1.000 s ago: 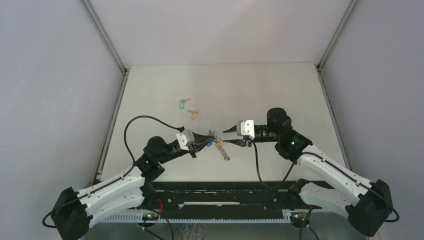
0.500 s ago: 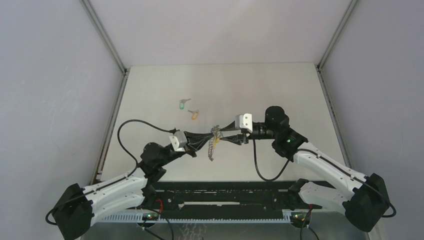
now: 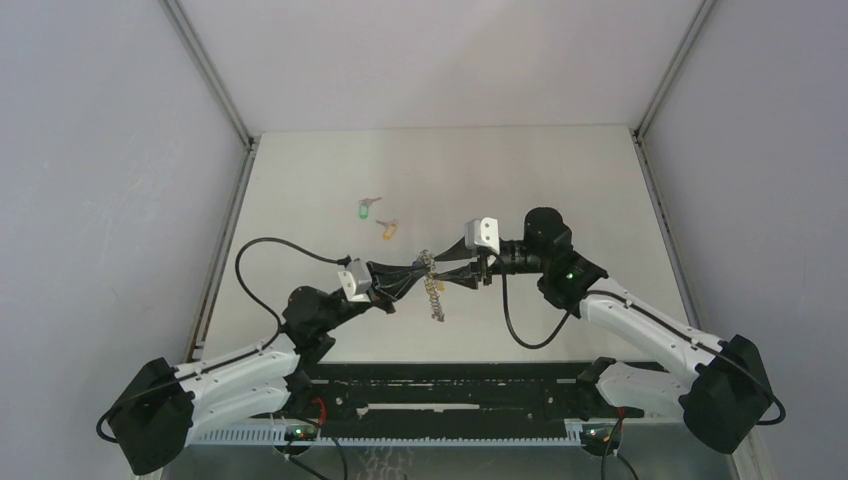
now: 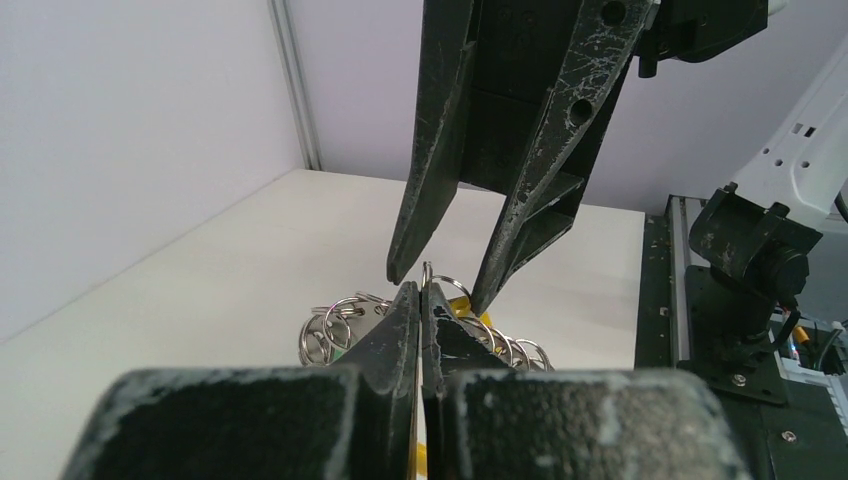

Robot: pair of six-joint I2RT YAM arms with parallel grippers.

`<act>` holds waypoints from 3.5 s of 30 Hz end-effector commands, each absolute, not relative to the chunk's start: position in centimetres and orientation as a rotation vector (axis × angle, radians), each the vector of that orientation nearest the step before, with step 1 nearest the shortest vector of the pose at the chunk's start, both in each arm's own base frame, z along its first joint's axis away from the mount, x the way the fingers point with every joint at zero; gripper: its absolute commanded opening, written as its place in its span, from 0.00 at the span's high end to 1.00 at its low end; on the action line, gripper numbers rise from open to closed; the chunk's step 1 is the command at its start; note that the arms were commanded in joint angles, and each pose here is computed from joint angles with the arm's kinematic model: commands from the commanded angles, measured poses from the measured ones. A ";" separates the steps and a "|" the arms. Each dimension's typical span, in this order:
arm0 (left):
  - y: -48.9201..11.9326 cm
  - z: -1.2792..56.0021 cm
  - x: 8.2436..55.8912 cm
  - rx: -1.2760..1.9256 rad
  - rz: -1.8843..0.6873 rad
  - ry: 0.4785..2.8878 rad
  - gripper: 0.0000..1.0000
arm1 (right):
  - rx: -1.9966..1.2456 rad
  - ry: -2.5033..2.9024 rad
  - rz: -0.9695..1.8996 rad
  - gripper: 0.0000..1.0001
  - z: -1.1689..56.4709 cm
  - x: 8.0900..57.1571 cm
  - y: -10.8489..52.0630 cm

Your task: Put the keys on the keyring

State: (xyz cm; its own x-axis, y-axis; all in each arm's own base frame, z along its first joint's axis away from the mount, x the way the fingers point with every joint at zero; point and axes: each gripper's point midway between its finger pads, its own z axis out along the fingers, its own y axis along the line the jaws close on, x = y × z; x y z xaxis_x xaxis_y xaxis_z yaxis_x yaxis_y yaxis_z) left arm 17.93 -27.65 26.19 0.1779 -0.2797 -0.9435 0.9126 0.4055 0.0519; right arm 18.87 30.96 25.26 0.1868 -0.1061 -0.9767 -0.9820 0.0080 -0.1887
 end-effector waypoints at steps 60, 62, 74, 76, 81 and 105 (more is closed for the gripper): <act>-27.9 28.8 16.0 0.758 -1.038 0.933 1.00 | -1.426 1.079 1.161 0.80 28.2 18.1 30.7; -27.9 28.8 16.0 0.757 -1.039 0.934 1.00 | -1.429 1.077 1.157 0.80 28.2 18.1 30.6; -28.0 29.4 15.6 0.762 -1.065 0.905 1.00 | -1.459 1.080 1.186 0.85 27.6 18.0 30.9; -28.1 29.3 15.5 0.766 -1.069 0.905 1.00 | -1.464 1.073 1.185 0.87 27.7 18.0 30.9; -28.3 29.2 15.5 0.771 -1.083 0.904 1.00 | -1.473 1.051 1.186 0.90 28.0 17.7 30.9; -28.0 27.8 16.7 0.894 -0.925 1.069 0.58 | -1.617 1.266 0.782 1.00 26.9 19.0 29.5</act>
State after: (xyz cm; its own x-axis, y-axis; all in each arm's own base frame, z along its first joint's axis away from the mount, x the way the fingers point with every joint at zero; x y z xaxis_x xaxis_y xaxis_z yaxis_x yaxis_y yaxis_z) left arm 16.38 -27.72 26.02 0.1686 -0.2144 -0.9621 0.9354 0.3426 0.0875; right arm 18.74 30.00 25.74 0.1770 -0.2942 -0.9392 -0.9836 -0.0861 -0.1584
